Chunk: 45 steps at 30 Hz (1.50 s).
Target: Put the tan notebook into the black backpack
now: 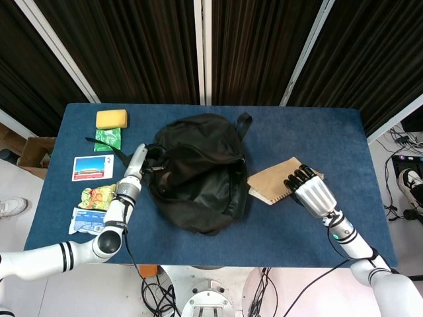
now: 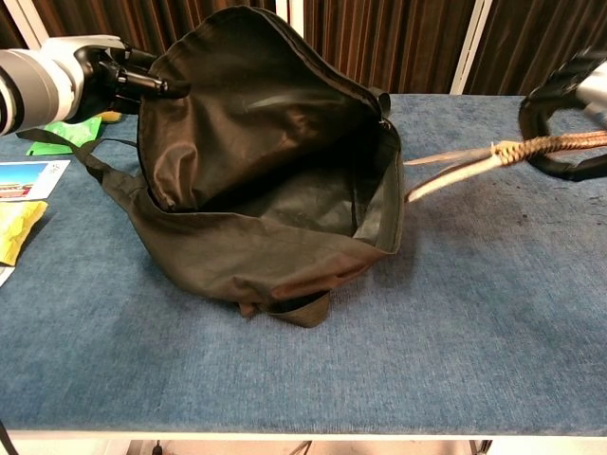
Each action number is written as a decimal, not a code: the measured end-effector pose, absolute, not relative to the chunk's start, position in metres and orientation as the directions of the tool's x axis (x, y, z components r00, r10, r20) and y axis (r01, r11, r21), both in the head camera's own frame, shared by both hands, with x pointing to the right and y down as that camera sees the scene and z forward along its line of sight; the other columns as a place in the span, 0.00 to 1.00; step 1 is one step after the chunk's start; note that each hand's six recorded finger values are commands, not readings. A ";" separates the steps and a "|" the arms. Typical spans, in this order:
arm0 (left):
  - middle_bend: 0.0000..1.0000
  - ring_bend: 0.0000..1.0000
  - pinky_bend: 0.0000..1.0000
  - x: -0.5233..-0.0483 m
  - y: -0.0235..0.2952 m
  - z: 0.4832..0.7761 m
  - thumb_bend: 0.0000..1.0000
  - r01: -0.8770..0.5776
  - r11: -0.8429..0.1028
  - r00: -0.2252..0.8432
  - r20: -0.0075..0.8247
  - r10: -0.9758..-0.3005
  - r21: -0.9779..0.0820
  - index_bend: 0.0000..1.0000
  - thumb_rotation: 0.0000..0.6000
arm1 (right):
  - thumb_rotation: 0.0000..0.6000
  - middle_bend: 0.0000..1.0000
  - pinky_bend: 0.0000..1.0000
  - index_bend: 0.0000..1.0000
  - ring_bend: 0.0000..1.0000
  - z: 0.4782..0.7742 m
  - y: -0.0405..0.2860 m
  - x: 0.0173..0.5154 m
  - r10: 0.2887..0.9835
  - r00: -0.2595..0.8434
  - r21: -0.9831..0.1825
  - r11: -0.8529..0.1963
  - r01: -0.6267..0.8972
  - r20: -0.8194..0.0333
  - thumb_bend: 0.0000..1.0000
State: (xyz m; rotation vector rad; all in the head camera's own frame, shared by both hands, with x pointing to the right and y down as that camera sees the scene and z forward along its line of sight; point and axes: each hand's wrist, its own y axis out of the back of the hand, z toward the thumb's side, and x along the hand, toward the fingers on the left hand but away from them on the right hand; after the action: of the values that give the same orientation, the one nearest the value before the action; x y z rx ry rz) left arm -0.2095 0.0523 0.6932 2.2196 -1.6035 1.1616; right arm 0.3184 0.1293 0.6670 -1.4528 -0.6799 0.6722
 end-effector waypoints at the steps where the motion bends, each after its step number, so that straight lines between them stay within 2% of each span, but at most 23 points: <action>1: 0.57 0.47 0.37 -0.208 0.051 0.692 0.48 -0.863 -0.411 0.122 0.668 -0.734 -0.294 0.63 1.00 | 1.00 0.70 0.44 0.92 0.48 0.661 0.130 0.317 0.752 0.658 -0.999 0.030 0.017 0.034 0.63; 7: 0.58 0.47 0.37 -0.205 0.042 0.682 0.48 -0.866 -0.410 0.125 0.669 -0.733 -0.287 0.63 1.00 | 1.00 0.70 0.45 0.94 0.49 0.628 0.131 0.295 0.667 0.723 -0.983 0.122 0.135 0.182 0.63; 19: 0.58 0.47 0.37 -0.200 0.024 0.667 0.48 -0.873 -0.401 0.123 0.669 -0.733 -0.278 0.63 1.00 | 1.00 0.71 0.46 0.94 0.50 0.606 0.134 0.211 0.493 0.816 -0.949 0.076 0.305 0.301 0.63; 24: 0.58 0.47 0.37 -0.201 0.021 0.662 0.48 -0.878 -0.395 0.125 0.668 -0.733 -0.270 0.63 1.00 | 1.00 0.71 0.46 0.94 0.50 0.613 0.136 0.174 0.443 0.846 -0.947 0.020 0.320 0.296 0.63; 32: 0.58 0.47 0.37 -0.202 0.020 0.657 0.48 -0.878 -0.399 0.133 0.664 -0.736 -0.266 0.63 1.00 | 1.00 0.71 0.48 0.94 0.50 0.632 0.139 0.132 0.416 0.868 -0.944 -0.062 0.325 0.271 0.63; 38: 0.58 0.47 0.37 -0.204 0.021 0.649 0.48 -0.875 -0.405 0.147 0.652 -0.744 -0.265 0.63 1.00 | 1.00 0.71 0.49 0.94 0.49 0.654 0.130 0.117 0.450 0.868 -0.952 -0.109 0.287 0.210 0.63; 45: 0.58 0.47 0.37 -0.206 0.025 0.641 0.48 -0.874 -0.414 0.169 0.641 -0.749 -0.254 0.63 1.00 | 1.00 0.71 0.49 0.94 0.50 0.686 0.114 0.111 0.491 0.866 -0.971 -0.142 0.192 0.099 0.62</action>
State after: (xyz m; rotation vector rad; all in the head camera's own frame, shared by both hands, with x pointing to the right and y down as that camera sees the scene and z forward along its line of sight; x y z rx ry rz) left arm -0.2065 0.0248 0.6410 2.2626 -1.5920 1.0746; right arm 0.1110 0.1140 0.6857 -1.7196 -0.5276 0.2803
